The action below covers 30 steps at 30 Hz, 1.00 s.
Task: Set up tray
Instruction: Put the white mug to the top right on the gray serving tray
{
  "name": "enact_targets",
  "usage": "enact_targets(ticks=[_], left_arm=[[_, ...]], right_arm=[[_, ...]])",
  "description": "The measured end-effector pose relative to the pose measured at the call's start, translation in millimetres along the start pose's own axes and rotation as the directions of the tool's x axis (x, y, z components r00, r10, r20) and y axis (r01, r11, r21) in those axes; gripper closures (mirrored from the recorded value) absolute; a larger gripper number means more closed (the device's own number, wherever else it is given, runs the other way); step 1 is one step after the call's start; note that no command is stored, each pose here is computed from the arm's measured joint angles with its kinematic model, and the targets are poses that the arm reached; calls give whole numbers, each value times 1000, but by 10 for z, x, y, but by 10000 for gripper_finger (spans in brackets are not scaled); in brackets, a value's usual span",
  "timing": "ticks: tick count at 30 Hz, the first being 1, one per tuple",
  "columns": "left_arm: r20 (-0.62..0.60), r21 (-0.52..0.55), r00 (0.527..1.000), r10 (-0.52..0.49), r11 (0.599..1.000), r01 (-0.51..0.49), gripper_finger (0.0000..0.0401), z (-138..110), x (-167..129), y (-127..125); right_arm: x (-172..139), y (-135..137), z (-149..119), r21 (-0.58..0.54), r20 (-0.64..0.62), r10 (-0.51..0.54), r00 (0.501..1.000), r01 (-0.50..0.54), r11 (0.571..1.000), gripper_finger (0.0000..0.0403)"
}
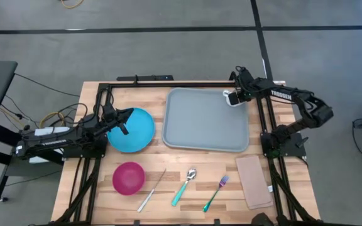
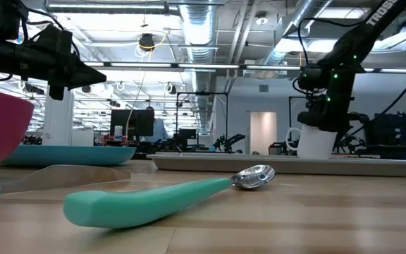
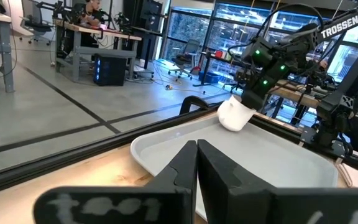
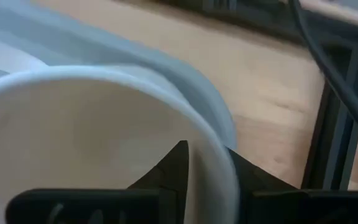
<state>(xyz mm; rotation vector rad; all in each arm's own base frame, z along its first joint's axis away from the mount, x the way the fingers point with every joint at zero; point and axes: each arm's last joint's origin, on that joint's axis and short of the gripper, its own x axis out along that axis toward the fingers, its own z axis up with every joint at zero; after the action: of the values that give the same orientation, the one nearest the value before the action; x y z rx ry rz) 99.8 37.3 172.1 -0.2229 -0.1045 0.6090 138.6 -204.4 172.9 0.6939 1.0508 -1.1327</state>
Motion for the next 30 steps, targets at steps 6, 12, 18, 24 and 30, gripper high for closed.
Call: enact_targets(ticks=[6,12,18,24,30], left_arm=[[0,0,1000,0,1000,0,401,0,0,0],[0,0,1000,0,1000,0,401,0,0,0],[-1,0,1000,0,1000,0,401,-1,0,0],[0,0,1000,0,1000,0,401,0,0,0],[0,0,1000,-1,1000,1,401,0,0,0]], right_arm=[[-1,3,-18,-40,-19,-4,1000,3,999,322],[-5,15,-4,-63,-4,4,1000,-4,998,308],[-110,22,90,-64,-8,2,1000,-3,998,296],[-300,111,205,-95,-12,16,1000,-17,995,291],[-562,333,286,-174,22,34,999,-30,984,289]])
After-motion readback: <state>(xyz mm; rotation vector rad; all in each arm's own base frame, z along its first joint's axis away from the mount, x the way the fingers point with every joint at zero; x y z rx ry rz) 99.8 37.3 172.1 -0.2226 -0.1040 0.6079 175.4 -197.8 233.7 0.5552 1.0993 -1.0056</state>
